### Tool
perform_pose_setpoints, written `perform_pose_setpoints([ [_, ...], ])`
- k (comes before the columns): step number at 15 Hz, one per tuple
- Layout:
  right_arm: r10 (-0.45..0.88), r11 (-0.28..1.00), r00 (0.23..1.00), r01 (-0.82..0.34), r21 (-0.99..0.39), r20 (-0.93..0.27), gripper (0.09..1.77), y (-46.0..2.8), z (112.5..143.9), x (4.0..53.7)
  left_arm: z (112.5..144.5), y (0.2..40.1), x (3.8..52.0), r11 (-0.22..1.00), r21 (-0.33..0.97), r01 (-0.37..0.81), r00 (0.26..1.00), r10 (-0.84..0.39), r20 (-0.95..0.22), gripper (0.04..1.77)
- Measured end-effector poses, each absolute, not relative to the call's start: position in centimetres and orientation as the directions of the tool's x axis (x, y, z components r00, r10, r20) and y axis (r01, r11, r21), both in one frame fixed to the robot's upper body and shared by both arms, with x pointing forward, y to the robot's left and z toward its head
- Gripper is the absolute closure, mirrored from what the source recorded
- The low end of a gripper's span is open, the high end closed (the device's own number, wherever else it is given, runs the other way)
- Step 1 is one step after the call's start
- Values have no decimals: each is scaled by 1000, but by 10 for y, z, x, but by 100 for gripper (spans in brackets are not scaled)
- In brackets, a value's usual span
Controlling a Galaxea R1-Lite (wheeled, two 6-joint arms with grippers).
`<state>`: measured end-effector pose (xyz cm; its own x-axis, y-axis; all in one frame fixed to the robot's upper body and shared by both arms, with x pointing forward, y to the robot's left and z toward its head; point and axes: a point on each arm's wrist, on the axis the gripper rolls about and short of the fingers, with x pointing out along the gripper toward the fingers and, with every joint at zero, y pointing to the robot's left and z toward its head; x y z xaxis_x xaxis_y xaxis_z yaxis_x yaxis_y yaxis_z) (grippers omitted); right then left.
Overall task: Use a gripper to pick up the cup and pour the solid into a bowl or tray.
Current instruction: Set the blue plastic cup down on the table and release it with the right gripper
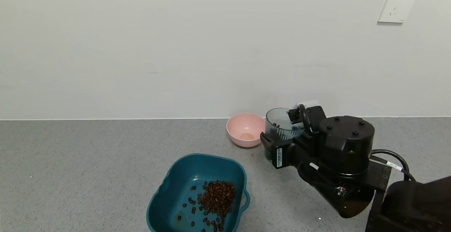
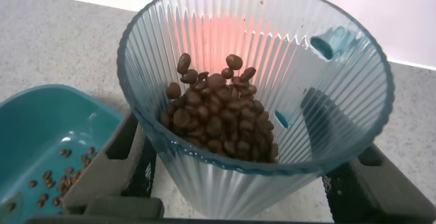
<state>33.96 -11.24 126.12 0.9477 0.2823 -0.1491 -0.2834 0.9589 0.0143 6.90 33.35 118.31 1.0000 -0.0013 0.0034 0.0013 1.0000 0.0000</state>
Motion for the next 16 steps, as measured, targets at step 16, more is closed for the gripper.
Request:
perform_pose_setpoints([
  [16,166,983,973,-175,-44,-161,49,-122,1165,397,1183,334,69,1000,0,0,1000,0,3,6],
])
